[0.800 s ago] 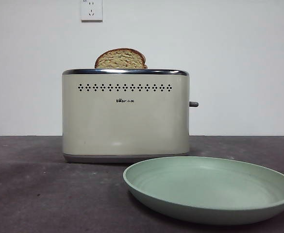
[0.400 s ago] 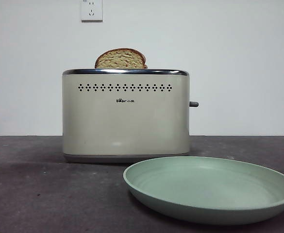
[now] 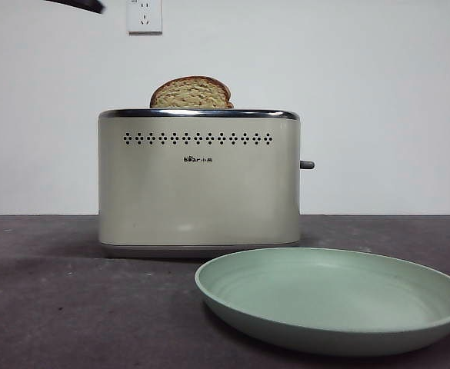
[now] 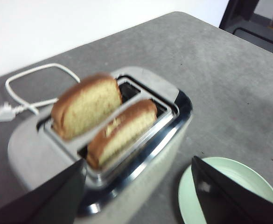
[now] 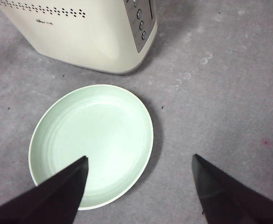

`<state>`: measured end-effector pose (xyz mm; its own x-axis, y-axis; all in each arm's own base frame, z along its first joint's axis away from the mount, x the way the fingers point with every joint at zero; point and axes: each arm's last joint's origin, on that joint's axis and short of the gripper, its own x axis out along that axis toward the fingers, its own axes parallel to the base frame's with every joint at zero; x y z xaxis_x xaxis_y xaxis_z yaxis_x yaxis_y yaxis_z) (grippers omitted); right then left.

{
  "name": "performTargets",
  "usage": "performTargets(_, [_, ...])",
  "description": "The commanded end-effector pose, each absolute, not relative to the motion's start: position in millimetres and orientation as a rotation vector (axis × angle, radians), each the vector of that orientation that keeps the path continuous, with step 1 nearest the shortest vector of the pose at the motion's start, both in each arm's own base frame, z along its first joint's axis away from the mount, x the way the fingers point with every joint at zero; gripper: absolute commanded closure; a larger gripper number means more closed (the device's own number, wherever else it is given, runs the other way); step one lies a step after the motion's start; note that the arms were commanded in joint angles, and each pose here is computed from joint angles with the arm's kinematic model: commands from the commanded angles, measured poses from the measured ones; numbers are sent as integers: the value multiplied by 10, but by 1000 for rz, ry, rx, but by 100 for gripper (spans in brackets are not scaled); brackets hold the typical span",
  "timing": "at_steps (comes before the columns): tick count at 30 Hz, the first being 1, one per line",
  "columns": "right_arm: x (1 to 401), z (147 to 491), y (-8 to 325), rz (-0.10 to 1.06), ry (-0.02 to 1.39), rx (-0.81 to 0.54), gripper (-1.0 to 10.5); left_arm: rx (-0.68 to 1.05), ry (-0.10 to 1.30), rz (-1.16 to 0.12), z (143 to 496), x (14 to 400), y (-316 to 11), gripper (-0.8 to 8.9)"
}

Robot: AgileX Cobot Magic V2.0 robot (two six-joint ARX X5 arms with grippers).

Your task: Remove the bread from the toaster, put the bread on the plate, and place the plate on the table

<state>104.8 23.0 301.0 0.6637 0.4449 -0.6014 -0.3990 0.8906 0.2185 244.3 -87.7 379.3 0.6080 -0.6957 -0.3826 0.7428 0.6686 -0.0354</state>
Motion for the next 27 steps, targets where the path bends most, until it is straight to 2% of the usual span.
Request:
performTargets(1, [1049,3052,235,479,693,77,586,192,358,-859,3846,2654,-995,442])
performTargets(11, [1047,3049,235,479,697,77,586,299,404,-906,3642,3173,-1394,442])
performTargets(20, [1047,3048,234,474,697,76,587,435,427,-900,3406,3291,-1614,442])
performTargets(27, [1045,3045,233,474,702,76,587,443,443,-895,3305,3361,-1664,448])
